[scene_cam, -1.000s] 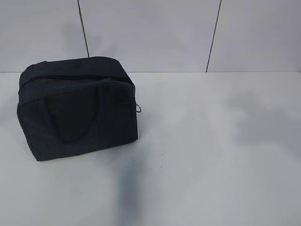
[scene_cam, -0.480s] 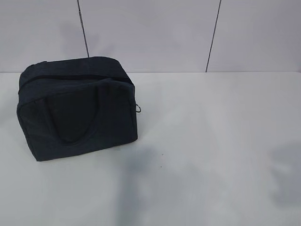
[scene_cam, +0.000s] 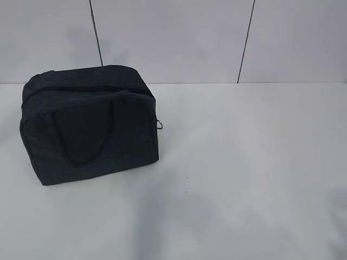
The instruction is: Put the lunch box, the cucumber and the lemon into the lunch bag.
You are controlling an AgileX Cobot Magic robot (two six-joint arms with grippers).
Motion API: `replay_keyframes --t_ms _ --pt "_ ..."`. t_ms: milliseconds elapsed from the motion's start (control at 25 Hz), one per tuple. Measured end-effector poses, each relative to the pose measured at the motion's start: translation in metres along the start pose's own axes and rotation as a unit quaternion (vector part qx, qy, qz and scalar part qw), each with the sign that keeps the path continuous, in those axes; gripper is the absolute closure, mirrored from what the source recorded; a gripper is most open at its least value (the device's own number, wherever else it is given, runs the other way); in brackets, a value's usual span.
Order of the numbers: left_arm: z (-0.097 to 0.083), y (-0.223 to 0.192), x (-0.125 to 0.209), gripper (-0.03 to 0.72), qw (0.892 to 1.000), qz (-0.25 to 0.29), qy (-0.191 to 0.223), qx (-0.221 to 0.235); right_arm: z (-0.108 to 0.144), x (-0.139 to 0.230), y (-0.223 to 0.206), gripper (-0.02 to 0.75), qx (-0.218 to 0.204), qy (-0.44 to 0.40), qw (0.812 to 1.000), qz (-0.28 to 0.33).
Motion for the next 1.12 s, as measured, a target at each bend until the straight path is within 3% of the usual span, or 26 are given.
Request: replay_keyframes --t_ms 560,960,1120 --pt "0.001 0.0 0.0 0.317 1.0 0.0 0.0 -0.004 -0.007 0.013 -0.004 0.288 0.019 0.012 0.999 0.03" --pt "0.004 -0.011 0.014 0.317 1.0 0.018 0.001 -0.006 -0.022 0.02 0.001 0.288 0.11 -0.039 0.992 0.056" --pt "0.005 -0.014 0.019 0.317 1.0 0.024 0.001 -0.007 -0.024 0.021 0.002 0.288 0.128 -0.05 0.989 0.061"
Point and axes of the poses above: a point on each arm's last joint axis where the gripper is mounted, y pointing back along that axis away from the gripper, z along the wrist's bending axis when the last joint is at zero, x = y × z, the point moved 10 cm from there along -y, pointing out along that axis toward the gripper, and after that the axes turned 9 degrees about y, right-handed, at the moved point
